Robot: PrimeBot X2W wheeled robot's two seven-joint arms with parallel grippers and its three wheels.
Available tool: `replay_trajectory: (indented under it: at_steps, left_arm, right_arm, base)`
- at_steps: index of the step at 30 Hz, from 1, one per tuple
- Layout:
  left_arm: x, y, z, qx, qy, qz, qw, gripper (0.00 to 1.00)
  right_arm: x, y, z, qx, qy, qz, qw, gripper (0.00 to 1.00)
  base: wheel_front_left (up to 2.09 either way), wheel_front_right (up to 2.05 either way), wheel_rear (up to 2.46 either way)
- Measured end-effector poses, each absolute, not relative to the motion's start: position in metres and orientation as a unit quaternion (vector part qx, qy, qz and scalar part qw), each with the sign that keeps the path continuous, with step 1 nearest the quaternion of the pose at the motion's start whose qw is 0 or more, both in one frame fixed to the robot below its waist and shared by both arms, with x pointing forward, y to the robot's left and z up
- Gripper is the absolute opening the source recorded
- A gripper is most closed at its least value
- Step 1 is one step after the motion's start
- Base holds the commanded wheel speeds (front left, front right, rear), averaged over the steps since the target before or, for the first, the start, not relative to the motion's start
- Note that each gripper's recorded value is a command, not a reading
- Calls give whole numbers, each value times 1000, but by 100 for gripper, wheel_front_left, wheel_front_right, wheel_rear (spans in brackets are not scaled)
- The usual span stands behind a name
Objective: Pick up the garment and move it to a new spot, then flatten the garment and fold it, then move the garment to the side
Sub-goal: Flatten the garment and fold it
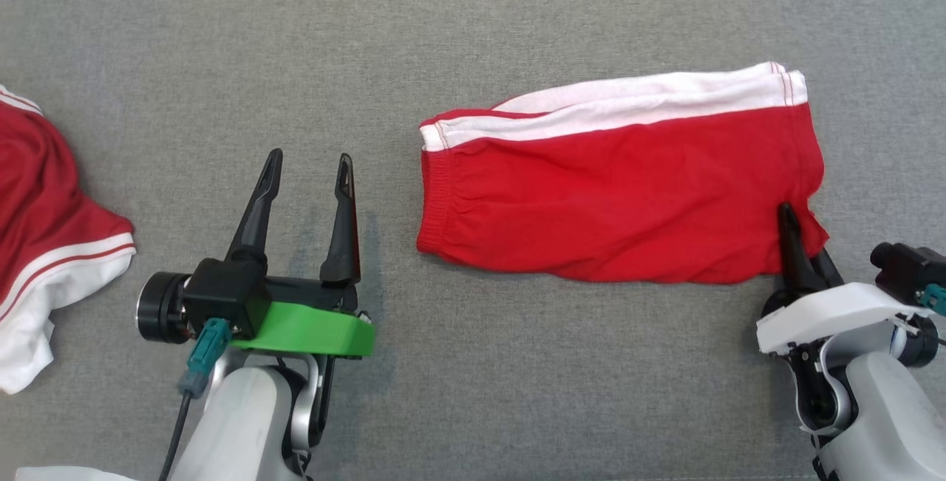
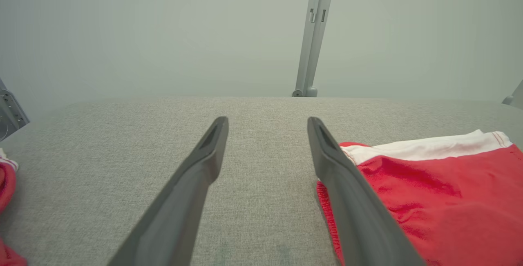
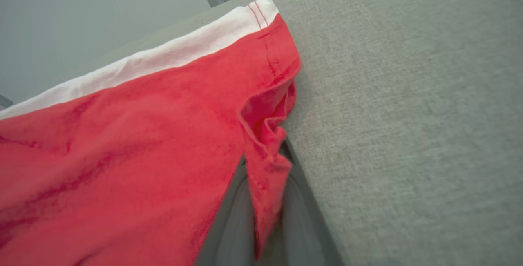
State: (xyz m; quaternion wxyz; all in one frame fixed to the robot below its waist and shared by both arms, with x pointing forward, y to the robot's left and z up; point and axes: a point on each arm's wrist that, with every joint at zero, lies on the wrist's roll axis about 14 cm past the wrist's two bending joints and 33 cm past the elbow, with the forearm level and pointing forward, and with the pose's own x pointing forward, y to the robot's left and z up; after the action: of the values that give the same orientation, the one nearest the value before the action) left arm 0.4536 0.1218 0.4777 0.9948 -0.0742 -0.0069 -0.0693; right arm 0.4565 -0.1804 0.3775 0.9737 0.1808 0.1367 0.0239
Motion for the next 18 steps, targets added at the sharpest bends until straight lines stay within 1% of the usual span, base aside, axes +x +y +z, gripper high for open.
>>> replay_trajectory:
  at_steps: [5, 10, 14, 18]
  left_arm:
    - [454, 113, 483, -73, -9, -85, 994, 100]
    - [451, 106, 492, -73, -14, -94, 993, 100]
    - [449, 107, 498, -73, -21, -95, 993, 100]
    - [443, 107, 499, -75, -18, -94, 993, 100]
  right_arm:
    - [441, -199, 383, 182, 128, -10, 975, 0]
    - [441, -200, 399, 174, 110, -8, 978, 0]
    - [453, -181, 424, 175, 81, 22, 981, 0]
    - [470, -136, 466, 183, 38, 91, 978, 0]
  base:
    - [0, 0, 0]
    - [0, 0, 0]
    - [0, 0, 0]
    - [0, 0, 0]
